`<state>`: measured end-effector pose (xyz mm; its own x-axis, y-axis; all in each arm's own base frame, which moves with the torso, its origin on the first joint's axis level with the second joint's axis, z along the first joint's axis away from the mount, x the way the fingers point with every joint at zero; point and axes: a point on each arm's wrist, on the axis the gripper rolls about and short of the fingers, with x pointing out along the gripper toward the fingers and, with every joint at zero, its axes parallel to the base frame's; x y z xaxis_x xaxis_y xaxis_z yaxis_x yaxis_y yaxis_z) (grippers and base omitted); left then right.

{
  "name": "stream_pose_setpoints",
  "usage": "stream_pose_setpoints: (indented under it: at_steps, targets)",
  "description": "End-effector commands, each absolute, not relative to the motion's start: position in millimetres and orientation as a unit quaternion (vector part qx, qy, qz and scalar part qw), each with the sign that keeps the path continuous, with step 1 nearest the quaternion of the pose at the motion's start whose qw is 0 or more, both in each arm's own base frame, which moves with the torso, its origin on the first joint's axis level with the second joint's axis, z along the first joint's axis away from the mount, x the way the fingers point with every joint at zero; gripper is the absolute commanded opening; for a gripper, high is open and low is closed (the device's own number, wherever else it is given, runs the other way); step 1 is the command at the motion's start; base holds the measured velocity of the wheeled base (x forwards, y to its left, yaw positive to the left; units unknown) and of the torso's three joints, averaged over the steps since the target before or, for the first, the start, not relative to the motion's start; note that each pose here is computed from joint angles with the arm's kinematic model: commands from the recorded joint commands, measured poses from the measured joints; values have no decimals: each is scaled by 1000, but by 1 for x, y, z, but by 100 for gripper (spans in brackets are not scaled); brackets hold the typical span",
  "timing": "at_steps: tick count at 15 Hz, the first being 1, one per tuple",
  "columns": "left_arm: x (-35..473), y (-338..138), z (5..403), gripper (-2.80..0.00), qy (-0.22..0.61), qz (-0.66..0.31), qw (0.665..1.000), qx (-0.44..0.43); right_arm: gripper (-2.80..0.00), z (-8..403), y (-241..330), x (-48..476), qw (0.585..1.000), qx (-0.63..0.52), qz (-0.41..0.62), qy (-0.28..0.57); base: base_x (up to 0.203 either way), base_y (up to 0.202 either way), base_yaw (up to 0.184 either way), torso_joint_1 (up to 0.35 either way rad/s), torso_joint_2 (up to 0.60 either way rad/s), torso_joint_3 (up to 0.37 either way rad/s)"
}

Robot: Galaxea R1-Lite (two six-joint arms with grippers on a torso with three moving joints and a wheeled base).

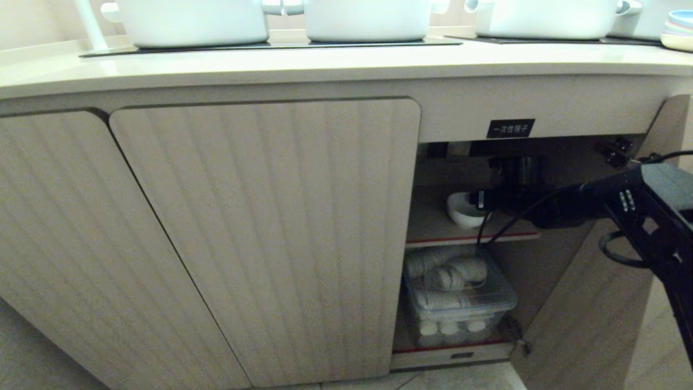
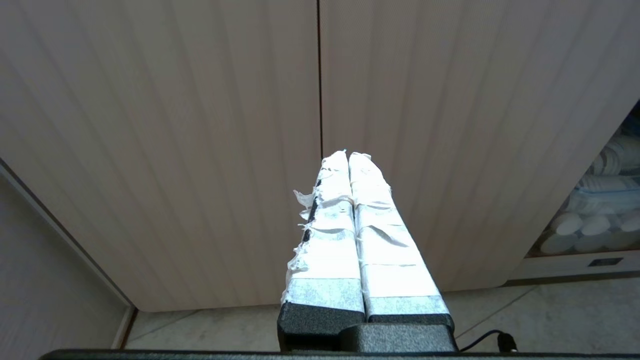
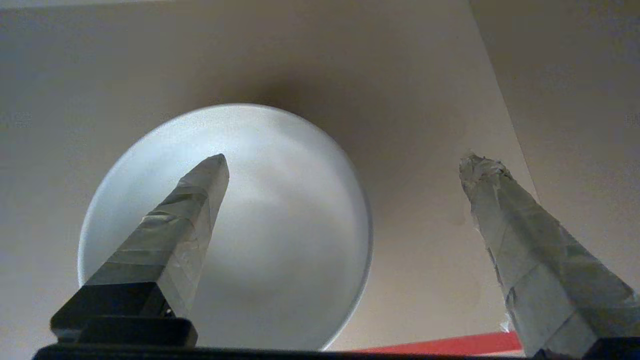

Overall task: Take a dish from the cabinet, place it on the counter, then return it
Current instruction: Take the bowl from the cabinet

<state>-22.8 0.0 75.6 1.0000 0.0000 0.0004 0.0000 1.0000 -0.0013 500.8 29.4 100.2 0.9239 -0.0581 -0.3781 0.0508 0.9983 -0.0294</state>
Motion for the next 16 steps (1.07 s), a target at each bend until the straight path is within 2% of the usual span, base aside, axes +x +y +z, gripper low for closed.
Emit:
stream_pose_setpoints:
  at_steps: [1,16]
  targets:
    - [-23,0,76,-280,-1,0,1000,-1,0,102,30,503,981,-9,-28,193,0,0,0,0,0,0]
    - [-23,0,76,-280,-1,0,1000,-1,0,94,36,511,971,-19,-22,236,0,0,0,0,0,0]
